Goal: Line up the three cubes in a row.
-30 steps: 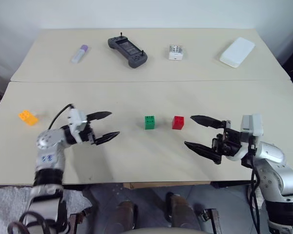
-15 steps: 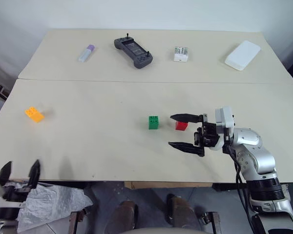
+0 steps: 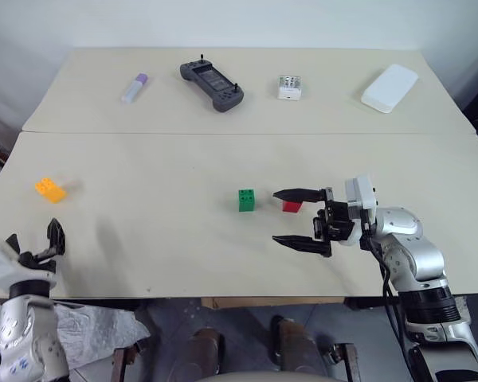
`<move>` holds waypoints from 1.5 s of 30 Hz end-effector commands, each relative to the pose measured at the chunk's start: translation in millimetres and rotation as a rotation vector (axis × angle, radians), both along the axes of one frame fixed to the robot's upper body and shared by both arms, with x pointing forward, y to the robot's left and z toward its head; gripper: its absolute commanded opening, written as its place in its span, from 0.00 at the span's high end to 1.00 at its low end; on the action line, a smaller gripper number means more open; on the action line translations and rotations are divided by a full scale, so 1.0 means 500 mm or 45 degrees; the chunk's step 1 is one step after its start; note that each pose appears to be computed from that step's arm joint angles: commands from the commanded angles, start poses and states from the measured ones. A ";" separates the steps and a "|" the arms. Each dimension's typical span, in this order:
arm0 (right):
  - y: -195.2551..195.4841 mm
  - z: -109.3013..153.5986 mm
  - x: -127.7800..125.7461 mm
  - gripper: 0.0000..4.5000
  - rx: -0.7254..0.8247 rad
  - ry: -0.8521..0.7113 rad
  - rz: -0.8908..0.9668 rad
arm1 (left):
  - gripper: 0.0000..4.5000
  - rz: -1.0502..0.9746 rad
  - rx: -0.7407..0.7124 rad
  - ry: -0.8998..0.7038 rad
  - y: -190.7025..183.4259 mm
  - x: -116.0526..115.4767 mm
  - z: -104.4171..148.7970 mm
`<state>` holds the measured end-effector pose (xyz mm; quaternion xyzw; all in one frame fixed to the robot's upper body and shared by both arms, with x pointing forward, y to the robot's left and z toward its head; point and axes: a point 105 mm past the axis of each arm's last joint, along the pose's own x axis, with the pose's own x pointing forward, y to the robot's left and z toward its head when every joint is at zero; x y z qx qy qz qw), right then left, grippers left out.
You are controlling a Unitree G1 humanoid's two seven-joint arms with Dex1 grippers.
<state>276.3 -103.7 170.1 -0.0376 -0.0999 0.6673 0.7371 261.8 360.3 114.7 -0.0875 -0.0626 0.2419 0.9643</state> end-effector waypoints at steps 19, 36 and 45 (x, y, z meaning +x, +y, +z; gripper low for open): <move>0.016 0.017 -0.009 0.00 0.033 -0.045 -0.028 | 0.01 0.231 -0.016 0.054 0.026 0.163 0.032; 0.012 0.016 -0.009 0.00 0.055 -0.053 -0.074 | 0.67 -0.092 0.033 -0.118 -0.022 0.177 0.070; -0.028 0.024 -0.010 0.00 0.026 -0.099 -0.193 | 0.67 -1.412 0.550 -0.327 -0.260 0.199 0.192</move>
